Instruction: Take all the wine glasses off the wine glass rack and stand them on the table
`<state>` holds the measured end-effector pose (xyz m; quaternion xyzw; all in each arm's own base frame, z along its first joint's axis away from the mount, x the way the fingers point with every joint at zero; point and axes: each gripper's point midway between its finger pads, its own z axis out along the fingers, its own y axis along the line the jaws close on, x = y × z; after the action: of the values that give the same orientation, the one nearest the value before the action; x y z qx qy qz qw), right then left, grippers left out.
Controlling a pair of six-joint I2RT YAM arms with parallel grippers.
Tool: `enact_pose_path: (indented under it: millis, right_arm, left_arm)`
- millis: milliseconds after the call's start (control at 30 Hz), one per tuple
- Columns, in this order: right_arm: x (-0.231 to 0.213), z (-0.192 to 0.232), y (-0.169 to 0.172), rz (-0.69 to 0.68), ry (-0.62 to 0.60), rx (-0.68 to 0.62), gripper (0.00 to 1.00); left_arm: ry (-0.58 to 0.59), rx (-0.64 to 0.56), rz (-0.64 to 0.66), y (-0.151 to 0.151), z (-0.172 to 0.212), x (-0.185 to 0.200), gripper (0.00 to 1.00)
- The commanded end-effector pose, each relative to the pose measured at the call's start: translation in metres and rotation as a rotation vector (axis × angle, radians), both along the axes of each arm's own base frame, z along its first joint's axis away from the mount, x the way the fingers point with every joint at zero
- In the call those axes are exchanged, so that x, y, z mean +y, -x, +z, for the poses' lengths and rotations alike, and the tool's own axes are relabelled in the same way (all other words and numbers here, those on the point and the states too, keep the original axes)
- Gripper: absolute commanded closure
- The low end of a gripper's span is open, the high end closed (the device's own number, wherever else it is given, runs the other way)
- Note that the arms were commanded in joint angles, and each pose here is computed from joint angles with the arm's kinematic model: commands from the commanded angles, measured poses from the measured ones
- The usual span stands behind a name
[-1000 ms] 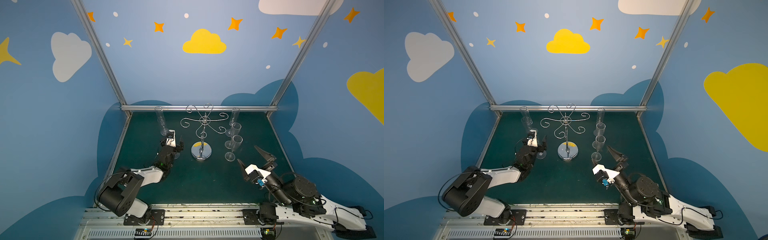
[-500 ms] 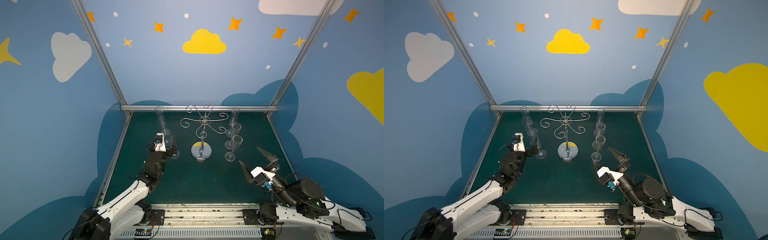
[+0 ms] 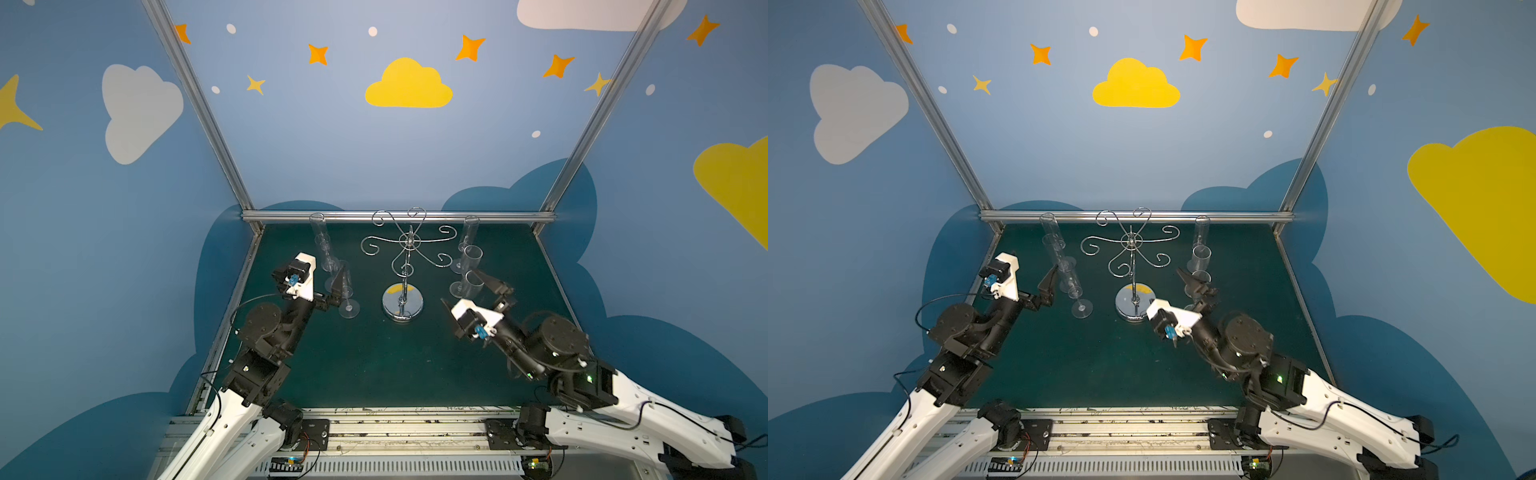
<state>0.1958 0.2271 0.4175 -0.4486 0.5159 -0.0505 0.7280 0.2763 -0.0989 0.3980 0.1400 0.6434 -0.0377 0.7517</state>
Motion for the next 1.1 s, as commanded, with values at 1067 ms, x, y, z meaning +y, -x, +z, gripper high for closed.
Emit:
enact_pose_path:
  millis: [1067]
  right_arm:
    - [-0.220, -0.303, -0.162, -0.745, -0.623, 0.786, 0.09]
  left_arm:
    - [0.135, 0.541, 0.442, -0.100, -0.291, 0.152, 0.01]
